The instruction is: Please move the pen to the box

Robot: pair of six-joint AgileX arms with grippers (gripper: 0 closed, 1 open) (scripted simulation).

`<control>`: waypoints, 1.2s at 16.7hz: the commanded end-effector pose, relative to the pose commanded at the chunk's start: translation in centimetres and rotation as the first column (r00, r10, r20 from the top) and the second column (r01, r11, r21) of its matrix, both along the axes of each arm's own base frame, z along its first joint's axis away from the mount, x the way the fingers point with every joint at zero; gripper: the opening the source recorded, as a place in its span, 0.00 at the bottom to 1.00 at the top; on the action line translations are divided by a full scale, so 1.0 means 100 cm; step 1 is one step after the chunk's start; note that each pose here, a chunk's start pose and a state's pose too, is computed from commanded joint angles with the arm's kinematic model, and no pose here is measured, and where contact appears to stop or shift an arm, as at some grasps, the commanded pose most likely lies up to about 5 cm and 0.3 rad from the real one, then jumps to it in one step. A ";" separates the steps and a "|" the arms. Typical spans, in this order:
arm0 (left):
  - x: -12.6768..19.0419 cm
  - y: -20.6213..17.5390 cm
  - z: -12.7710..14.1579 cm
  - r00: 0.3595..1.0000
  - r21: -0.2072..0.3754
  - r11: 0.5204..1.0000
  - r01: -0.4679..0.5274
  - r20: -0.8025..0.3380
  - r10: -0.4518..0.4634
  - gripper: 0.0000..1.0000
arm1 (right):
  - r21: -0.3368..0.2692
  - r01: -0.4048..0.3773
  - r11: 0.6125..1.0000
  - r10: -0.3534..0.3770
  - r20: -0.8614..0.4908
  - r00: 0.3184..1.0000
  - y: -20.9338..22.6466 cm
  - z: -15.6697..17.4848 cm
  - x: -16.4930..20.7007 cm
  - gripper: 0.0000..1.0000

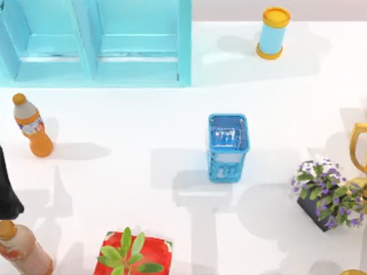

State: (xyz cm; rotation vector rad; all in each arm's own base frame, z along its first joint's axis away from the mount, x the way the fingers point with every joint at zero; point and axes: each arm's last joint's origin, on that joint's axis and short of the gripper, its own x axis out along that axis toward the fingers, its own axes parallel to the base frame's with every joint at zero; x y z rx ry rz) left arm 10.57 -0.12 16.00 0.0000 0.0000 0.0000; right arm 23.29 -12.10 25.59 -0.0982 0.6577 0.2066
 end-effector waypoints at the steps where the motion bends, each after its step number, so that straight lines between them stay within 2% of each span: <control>1: 0.000 0.000 0.000 1.000 0.000 1.000 0.000 0.000 0.000 1.00 | 0.008 -0.015 1.000 0.015 -0.010 1.000 0.002 -0.004 0.002 0.00; 5: 0.000 0.000 0.000 1.000 0.000 1.000 0.000 0.000 0.000 1.00 | 0.009 -0.016 1.000 0.016 -0.011 1.000 0.002 -0.004 0.002 0.00; 18: 0.000 0.000 0.000 1.000 0.000 1.000 0.000 0.000 0.000 1.00 | 0.009 -0.016 1.000 0.016 -0.011 1.000 0.002 -0.004 0.002 0.98; 20: 0.000 0.000 0.000 1.000 0.000 1.000 0.000 0.000 0.000 1.00 | 0.009 -0.016 1.000 0.016 -0.011 1.000 0.002 -0.004 0.002 1.00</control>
